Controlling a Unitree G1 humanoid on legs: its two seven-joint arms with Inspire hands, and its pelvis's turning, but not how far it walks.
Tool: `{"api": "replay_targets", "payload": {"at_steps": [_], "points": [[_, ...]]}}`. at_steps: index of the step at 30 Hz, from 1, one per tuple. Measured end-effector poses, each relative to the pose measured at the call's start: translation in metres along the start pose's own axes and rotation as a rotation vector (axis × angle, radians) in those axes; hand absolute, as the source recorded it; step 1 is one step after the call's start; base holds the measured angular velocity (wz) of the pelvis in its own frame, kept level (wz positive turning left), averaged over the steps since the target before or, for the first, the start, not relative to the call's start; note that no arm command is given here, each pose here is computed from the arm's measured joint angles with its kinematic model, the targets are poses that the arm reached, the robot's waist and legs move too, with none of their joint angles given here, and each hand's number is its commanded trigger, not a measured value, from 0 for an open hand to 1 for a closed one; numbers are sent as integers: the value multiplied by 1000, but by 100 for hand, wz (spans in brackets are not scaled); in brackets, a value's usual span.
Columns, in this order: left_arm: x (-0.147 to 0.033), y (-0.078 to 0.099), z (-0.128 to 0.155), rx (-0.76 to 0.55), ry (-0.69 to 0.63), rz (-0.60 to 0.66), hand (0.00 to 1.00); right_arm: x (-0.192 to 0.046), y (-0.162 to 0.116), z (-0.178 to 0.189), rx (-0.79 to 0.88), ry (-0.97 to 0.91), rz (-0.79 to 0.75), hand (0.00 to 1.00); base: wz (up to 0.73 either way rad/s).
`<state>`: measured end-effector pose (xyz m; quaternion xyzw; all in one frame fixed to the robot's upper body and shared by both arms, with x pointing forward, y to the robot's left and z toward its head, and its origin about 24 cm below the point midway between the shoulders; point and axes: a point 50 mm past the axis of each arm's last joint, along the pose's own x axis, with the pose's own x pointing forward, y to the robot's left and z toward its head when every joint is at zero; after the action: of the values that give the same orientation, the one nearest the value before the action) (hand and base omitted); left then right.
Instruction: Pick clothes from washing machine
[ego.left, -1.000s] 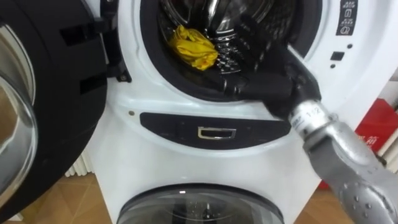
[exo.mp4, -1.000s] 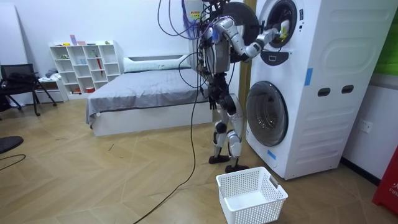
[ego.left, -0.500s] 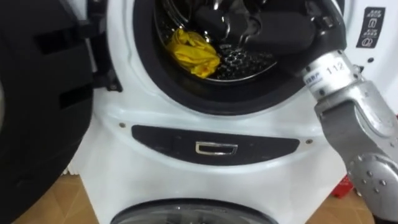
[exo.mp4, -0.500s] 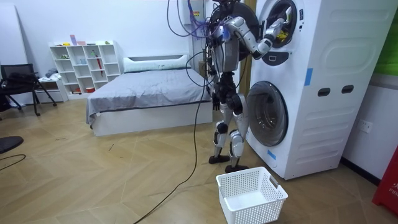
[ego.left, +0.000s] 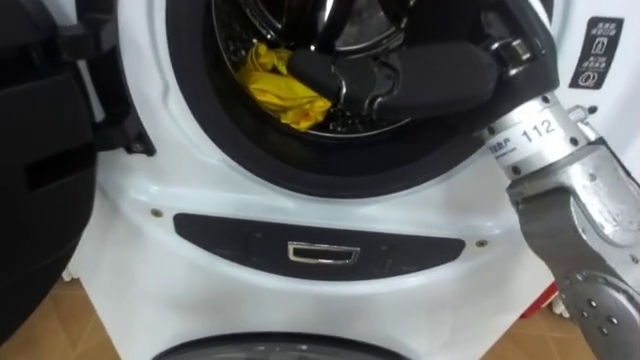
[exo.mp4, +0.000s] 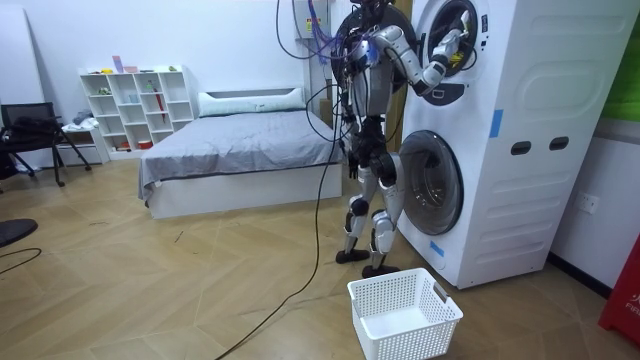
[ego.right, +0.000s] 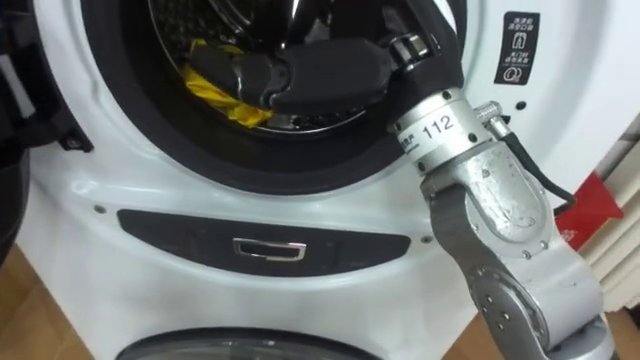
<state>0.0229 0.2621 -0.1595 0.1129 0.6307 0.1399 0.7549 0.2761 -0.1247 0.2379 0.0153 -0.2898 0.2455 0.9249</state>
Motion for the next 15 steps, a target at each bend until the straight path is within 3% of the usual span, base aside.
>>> {"api": "replay_targets", "payload": {"at_steps": [7, 15], "points": [[0, 0, -1, -20, 20, -4, 0, -2, -19, -25, -41, 60, -29, 0, 12], [1, 1, 6, -10, 6, -17, 0, -5, -47, -61, -316, 287, -41, 0, 10]]}}
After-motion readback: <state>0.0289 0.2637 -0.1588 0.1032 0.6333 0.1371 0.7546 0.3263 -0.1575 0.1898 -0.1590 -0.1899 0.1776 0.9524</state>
